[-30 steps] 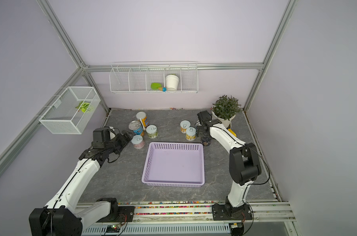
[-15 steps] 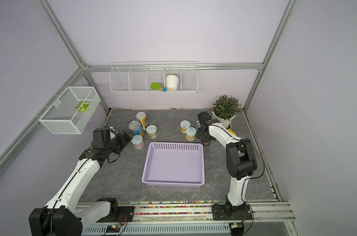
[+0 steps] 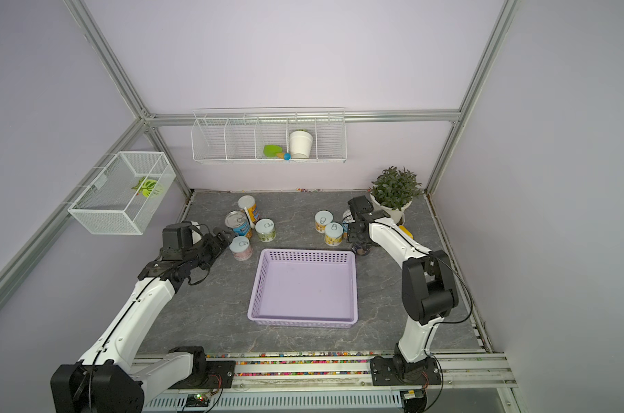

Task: Put the canned food in the basket
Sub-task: Pick up the canned food from the center of the board.

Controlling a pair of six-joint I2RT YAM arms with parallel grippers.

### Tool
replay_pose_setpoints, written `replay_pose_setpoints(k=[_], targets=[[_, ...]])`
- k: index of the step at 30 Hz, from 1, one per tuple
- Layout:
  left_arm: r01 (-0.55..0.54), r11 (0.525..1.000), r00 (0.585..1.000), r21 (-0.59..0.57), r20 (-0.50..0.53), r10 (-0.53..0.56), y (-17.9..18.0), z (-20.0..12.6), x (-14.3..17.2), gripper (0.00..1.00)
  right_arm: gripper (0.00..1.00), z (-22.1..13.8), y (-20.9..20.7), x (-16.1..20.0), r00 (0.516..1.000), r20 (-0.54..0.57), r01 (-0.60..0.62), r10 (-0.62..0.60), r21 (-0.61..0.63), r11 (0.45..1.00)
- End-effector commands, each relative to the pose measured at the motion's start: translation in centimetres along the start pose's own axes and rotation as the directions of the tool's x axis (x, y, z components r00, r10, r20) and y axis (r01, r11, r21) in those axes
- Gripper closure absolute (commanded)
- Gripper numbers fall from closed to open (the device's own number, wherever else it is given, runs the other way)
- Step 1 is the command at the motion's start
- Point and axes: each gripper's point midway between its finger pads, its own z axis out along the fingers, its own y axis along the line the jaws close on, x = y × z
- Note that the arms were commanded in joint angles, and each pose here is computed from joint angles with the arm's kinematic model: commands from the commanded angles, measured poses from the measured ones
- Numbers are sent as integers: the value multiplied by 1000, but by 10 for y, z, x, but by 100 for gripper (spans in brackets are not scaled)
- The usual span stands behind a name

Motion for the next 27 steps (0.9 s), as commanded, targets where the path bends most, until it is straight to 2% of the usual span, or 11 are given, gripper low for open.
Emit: replay_pose_setpoints(k=[1,7,12,22,27], targets=[[-28,999,999,27,16,28,-11,-6,-4,4,60,-41,-5,-28,987,152,-48,50,-20,999],[-24,999,1000,31,11,24,-11,-5,-4,4,61,-73,-11,-28,976,207,-63,71,-47,997],[-15,999,1000,28,13,15,-9,-4,-3,4,65,-100,-6,-23,961,265,-41,81,-153,987],[6,1000,1000,14,4,-6,-4,2,-2,3,67,-140,14,18,956,292,56,20,-249,967],[18,1000,1000,2,12,-18,-1,3,-3,3,67,-142,31,38,960,278,113,-26,-304,946]])
